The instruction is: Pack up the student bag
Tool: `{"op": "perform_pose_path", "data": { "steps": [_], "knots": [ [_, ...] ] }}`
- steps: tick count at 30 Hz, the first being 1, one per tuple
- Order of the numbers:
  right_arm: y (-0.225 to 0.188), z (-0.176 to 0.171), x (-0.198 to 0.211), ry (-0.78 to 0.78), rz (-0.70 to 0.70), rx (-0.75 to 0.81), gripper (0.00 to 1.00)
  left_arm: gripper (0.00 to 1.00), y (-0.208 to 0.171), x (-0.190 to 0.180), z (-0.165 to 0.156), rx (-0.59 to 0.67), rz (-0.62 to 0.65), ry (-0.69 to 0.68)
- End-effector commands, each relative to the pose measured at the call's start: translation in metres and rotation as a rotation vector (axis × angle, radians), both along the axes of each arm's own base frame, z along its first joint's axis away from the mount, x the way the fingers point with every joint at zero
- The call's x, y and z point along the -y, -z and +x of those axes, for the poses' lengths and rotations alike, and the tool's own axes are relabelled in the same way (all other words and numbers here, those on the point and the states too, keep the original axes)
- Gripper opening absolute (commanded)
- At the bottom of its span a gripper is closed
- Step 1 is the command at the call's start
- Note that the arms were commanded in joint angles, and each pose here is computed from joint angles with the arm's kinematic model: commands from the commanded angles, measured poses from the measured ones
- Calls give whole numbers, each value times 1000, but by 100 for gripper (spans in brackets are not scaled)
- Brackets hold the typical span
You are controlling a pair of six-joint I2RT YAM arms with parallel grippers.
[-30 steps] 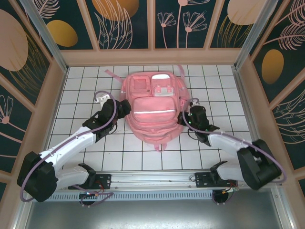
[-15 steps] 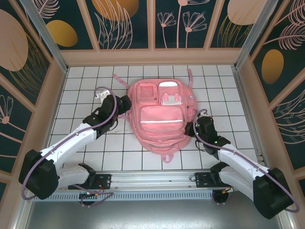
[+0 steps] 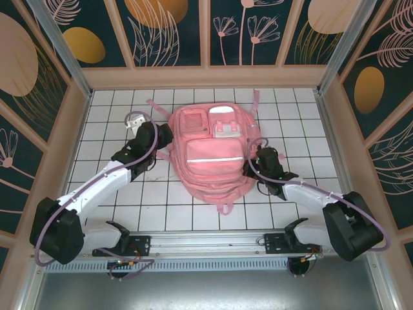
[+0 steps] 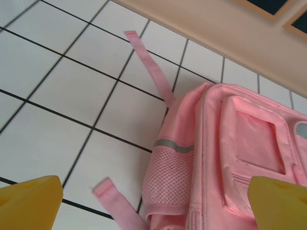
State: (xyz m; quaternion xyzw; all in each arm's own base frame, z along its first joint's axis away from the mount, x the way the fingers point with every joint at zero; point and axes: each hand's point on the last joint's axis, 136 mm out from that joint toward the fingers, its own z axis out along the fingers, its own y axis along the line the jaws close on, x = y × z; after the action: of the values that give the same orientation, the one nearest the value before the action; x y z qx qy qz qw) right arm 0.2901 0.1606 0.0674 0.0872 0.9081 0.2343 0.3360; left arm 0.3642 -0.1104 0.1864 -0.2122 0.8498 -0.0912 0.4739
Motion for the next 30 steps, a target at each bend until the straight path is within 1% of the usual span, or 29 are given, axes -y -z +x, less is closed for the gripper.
{"op": "perform_pose_path", "data": {
  "steps": [1, 3, 4, 7, 9, 11, 15, 16, 19, 22, 27, 30],
  "knots": [
    [-8, 1, 0, -16, -51, 21, 33, 99, -3, -21, 6, 16, 77, -68],
    [-21, 2, 9, 5, -79, 62, 52, 99, -2, -36, 6, 15, 105, -119],
    [-29, 3, 14, 19, -92, 88, 59, 99, -3, -44, 6, 24, 117, -143],
    [-53, 6, 33, 72, -123, 150, 75, 98, -7, -60, 5, 72, 150, -165],
    [-69, 11, 48, 120, -137, 187, 82, 99, -10, -75, 0, 107, 193, -225],
    [-87, 18, 64, 176, -155, 240, 87, 99, -15, -88, -5, 158, 226, -271],
    [-119, 35, 103, 347, -215, 350, 99, 99, -16, -113, -16, 218, 336, -346],
    [-126, 40, 112, 388, -214, 377, 99, 98, -16, -118, -16, 224, 373, -360],
    [-141, 52, 121, 399, -203, 481, 99, 99, -9, -140, -16, 199, 453, -426],
    [-144, 60, 144, 469, -244, 564, 99, 99, 7, -154, -13, 175, 486, -414],
    [-122, 71, 191, 572, -364, 524, 99, 99, 38, -178, -8, 136, 454, -452],
    [-101, 75, 216, 654, -432, 484, 99, 98, 47, -188, -10, 187, 428, -494]
  ]
}}
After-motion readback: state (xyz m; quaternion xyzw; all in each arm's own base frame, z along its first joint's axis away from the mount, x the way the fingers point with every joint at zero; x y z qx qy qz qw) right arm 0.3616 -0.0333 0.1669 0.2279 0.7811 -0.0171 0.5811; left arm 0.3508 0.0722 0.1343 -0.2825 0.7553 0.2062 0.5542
